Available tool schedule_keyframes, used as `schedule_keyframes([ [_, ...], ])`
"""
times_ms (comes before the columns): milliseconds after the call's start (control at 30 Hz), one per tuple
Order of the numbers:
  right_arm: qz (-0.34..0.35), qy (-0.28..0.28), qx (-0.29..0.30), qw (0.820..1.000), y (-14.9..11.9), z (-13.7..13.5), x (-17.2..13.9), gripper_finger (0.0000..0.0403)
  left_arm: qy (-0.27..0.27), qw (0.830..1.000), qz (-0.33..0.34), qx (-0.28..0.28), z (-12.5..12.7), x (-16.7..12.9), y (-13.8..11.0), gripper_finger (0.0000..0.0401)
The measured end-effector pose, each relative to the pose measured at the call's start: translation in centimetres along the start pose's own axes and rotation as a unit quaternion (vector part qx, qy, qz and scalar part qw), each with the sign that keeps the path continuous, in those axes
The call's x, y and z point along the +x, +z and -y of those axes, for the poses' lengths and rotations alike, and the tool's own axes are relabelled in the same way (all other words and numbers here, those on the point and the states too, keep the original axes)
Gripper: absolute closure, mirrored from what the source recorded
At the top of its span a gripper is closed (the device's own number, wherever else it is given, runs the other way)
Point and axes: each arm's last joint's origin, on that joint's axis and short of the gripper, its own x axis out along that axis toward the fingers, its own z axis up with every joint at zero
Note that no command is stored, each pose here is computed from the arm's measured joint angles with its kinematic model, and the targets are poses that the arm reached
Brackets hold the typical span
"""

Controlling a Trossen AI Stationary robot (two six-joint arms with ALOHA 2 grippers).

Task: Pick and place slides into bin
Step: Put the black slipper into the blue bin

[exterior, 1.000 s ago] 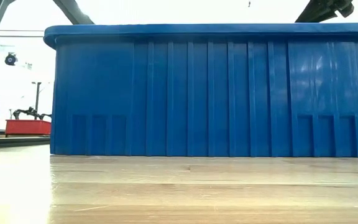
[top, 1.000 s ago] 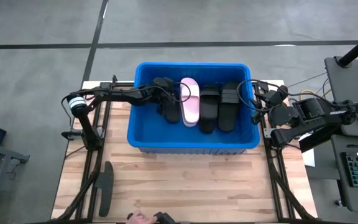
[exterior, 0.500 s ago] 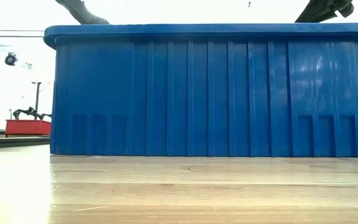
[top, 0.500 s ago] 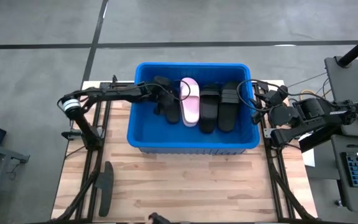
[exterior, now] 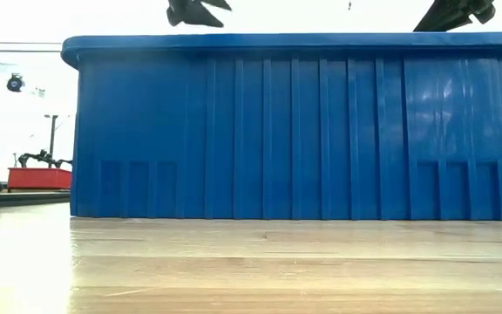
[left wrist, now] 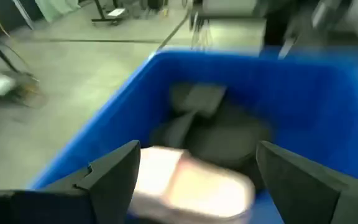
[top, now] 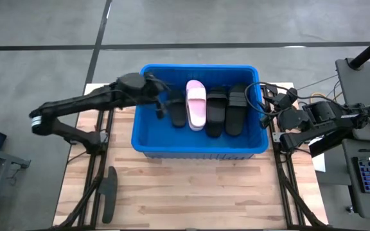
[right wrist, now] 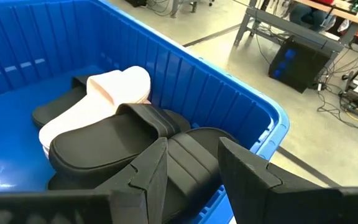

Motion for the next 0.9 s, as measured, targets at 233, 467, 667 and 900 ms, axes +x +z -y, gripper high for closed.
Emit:
schedule_keyframes([
  [233,0.000,0.000,0.000,1.000,0.0,0.0,0.0,0.0271,-0.064,0.963,0.005,-0.261,1.5,-5.3,0.6,0.0098],
  [467,0.000,0.000,0.000,1.000,0.0,0.0,0.0,0.0271,-0.153,0.875,-0.138,-0.438,3.0,-7.3,-1.0,0.0098],
  [667,0.000,0.000,0.001,1.000,0.0,0.0,0.0,0.0271,-0.193,0.766,-0.341,-0.510,5.0,-8.7,-3.2,0.0098],
  [900,0.001,0.001,0.003,1.000,0.0,0.0,0.0,0.0271,-0.104,0.686,-0.502,-0.516,7.6,-11.6,-5.7,0.0098],
])
